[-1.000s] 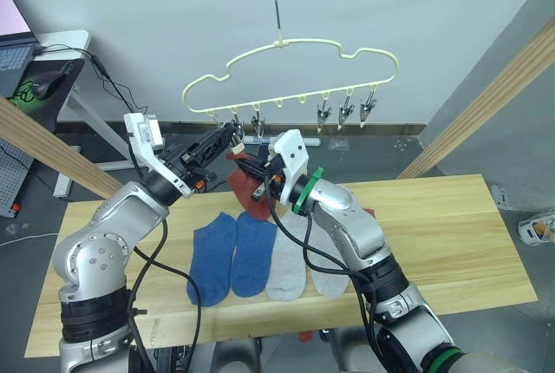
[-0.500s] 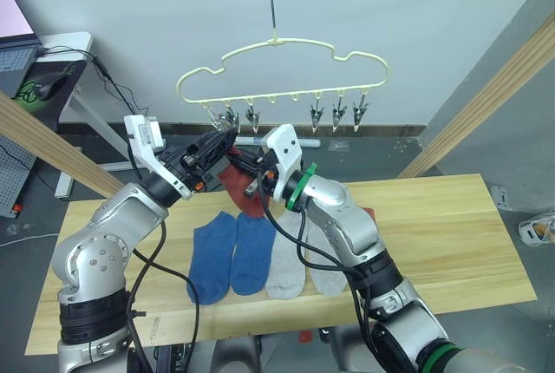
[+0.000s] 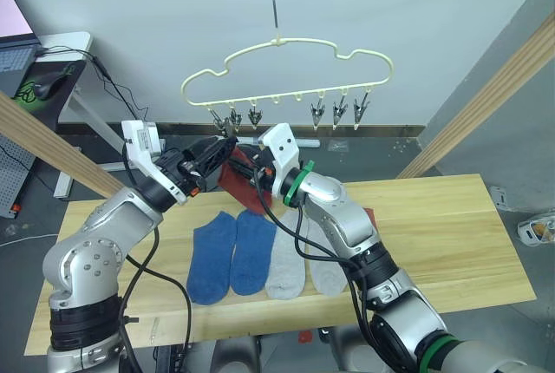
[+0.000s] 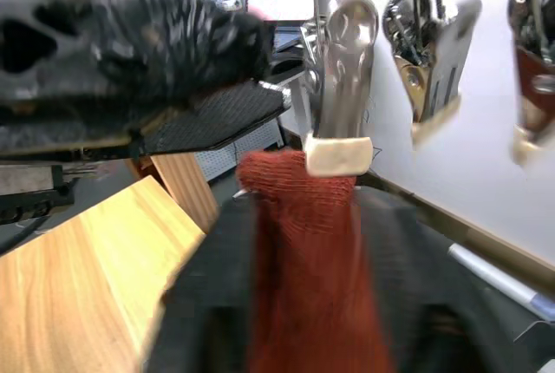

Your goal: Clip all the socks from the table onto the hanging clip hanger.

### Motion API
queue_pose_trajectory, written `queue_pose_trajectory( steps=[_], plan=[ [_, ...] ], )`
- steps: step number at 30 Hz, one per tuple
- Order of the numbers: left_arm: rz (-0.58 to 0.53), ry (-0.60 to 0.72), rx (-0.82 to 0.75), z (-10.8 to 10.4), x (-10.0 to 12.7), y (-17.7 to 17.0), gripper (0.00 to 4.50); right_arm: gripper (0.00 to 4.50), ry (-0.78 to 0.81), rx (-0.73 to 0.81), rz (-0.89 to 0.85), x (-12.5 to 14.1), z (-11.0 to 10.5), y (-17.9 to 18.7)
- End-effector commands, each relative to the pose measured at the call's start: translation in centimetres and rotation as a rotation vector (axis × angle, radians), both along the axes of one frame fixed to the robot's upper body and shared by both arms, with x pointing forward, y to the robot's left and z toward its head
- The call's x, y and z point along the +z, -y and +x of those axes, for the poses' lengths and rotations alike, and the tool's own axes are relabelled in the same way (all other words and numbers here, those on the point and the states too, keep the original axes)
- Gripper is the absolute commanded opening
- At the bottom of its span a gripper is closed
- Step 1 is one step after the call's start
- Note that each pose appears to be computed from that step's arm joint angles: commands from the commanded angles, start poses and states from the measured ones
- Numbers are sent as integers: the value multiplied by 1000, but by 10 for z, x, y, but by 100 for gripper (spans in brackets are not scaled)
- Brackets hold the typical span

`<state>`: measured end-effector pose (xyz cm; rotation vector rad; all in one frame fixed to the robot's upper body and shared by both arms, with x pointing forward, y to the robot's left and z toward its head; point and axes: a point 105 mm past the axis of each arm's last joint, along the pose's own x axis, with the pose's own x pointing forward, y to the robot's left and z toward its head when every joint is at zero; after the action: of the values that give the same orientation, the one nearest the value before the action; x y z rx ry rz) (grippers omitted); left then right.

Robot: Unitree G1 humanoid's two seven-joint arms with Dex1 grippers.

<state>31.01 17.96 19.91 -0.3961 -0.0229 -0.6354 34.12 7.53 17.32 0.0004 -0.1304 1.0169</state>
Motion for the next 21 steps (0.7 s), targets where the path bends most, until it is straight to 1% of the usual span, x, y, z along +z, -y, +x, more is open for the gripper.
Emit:
queue_pose_trajectory(
  steps=[1, 5, 8, 11, 14, 18, 21],
  plan=[
    [64, 64, 1, -7, 9, 0, 312, 216, 50, 2, 5, 10, -3, 1],
    [143, 101, 51, -8, 7, -5, 312, 216, 59, -17, -71, -4, -6, 20],
    [227, 148, 94, -10, 5, -5, 312, 216, 75, -8, -142, -14, -17, 41],
    [267, 191, 123, -12, 3, -4, 312, 216, 90, -1, -189, -17, -27, 59],
    [265, 210, 132, -15, 1, 3, 312, 216, 110, 11, -200, -10, -41, 78],
    [257, 262, 209, -12, 1, 7, 312, 216, 171, 50, -174, 11, -65, 104],
    [257, 290, 232, -9, 1, 14, 312, 216, 203, 56, -166, 25, -75, 122]
  ],
)
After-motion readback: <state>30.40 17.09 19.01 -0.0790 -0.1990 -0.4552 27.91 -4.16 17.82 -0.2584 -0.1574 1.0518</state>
